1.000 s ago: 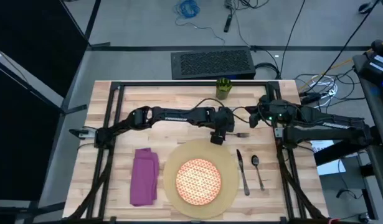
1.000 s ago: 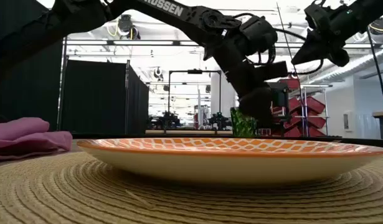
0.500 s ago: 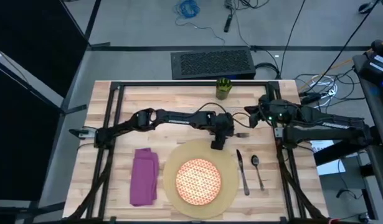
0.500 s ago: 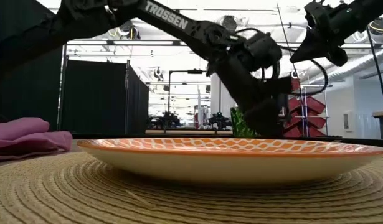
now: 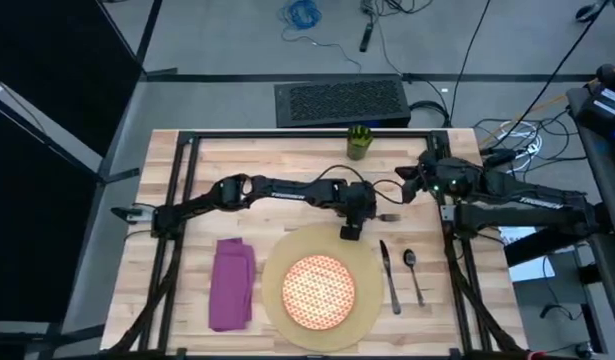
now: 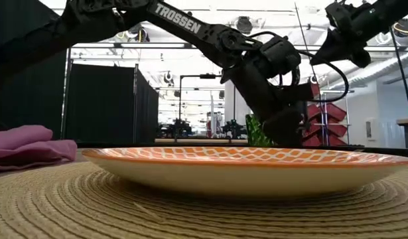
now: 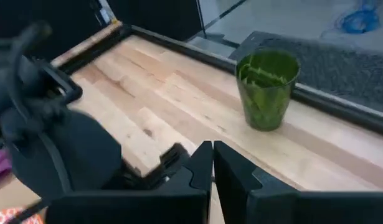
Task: Set table place
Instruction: Put the black fork on top of the purple table napkin
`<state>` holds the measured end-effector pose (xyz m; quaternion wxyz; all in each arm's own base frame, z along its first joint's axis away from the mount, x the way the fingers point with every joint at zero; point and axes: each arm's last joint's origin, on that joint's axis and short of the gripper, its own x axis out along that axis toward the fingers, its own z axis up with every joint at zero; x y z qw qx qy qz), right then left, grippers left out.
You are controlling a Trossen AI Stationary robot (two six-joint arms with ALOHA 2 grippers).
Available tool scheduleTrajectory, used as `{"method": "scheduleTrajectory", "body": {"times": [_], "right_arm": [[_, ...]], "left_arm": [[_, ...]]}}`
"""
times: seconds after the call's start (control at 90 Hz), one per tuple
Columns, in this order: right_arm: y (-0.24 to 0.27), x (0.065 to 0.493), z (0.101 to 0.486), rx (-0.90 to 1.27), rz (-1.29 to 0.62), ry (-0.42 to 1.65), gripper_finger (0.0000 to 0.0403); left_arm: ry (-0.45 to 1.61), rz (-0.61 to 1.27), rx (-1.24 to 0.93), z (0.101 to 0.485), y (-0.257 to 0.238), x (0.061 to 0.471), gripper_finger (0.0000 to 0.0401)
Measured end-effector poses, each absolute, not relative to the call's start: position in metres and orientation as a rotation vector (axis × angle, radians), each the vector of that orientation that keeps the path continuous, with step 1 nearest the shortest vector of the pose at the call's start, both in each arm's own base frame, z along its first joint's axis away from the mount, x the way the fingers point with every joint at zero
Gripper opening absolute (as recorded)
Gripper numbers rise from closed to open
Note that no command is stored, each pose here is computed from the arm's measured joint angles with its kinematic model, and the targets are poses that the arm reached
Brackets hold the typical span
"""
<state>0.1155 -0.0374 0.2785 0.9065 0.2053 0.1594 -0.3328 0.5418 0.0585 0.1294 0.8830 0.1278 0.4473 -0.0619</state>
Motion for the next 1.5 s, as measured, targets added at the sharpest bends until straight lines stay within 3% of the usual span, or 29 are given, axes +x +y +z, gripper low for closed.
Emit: {"method": "scheduleTrajectory", "body": {"times": [0.1,0.411,0.756,1.022,1.311,1.5], "right_arm": [[-0.037,0.111,0.285,0.411,-0.68,0.303,0.0],[-0.035,0.104,0.288,0.395,-0.67,0.273,0.0],[-0.037,0.098,0.286,0.378,-0.708,0.3,0.0],[-0.037,0.096,0.284,0.382,-0.719,0.323,0.0],[-0.037,0.096,0.283,0.38,-0.71,0.333,0.0],[-0.036,0.095,0.279,0.362,-0.684,0.393,0.0]], "left_arm": [[0.932,-0.129,0.265,0.129,0.059,0.542,0.0006],[0.953,-0.067,0.305,0.137,0.061,0.539,0.0001],[1.038,-0.019,0.33,0.201,0.061,0.512,0.0],[1.305,0.005,0.178,0.248,0.055,0.46,0.0],[1.252,0.233,-0.099,0.342,0.05,0.39,0.0],[1.217,0.449,-0.296,0.372,0.034,0.337,0.0]]}}
